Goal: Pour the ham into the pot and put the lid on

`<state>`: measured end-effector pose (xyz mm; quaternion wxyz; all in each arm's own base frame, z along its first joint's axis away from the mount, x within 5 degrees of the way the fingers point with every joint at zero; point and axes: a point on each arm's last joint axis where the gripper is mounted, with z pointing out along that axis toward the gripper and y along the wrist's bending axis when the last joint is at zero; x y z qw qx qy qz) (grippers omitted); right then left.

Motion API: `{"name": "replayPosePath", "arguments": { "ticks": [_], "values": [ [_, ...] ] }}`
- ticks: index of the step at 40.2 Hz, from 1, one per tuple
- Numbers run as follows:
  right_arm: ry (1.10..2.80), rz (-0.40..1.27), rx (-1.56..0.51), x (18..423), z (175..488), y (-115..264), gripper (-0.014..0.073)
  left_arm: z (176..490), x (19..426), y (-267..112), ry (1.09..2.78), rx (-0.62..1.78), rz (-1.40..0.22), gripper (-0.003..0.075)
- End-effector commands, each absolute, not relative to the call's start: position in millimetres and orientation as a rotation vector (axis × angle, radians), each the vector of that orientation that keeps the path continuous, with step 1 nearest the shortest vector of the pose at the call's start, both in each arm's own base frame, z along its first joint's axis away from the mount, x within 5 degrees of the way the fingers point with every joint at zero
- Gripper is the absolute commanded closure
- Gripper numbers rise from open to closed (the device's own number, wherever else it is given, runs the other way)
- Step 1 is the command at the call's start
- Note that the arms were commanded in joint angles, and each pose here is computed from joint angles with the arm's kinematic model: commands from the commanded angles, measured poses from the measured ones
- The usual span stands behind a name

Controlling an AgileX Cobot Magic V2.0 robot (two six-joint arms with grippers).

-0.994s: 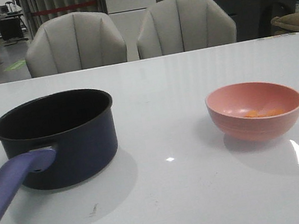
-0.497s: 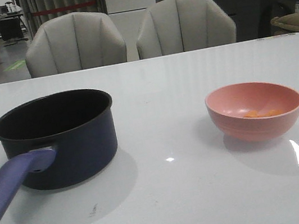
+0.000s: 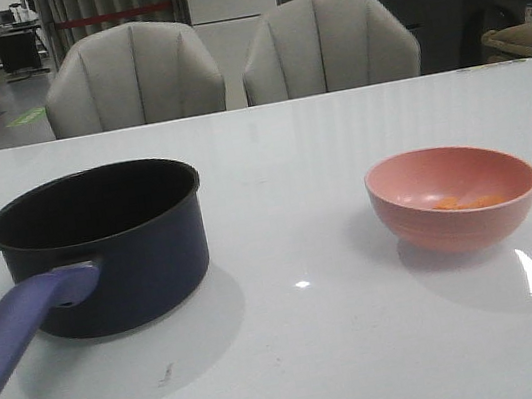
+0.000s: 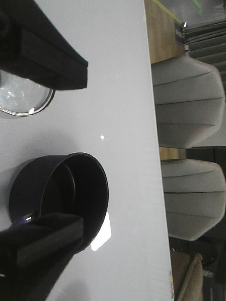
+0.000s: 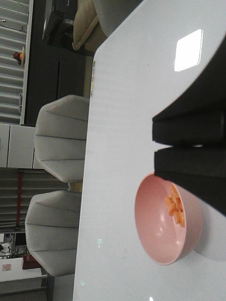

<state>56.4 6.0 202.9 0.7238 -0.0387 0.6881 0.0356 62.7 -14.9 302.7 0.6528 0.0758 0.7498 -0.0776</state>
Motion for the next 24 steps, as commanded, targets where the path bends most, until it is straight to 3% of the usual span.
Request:
{"name": "replayPosePath", "arguments": {
  "ticks": [1,16,20,24],
  "values": [
    [1.414,0.076,-0.075,53.7,213.0,5.4,0.0448,309.8,57.2,-13.6,1.537,0.143,-0.201,0.015],
    [1.337,0.07,-0.079,52.4,219.8,5.3,0.0448,299.8,53.0,-12.5,1.473,0.119,-0.221,0.015],
    [1.213,0.072,-0.073,48.2,235.7,5.0,0.0448,298.4,53.1,-12.6,1.488,0.122,-0.221,0.015],
    [1.218,0.071,-0.073,46.2,255.1,4.7,0.0448,298.4,53.1,-12.6,1.489,0.122,-0.221,0.015]
  ]
}}
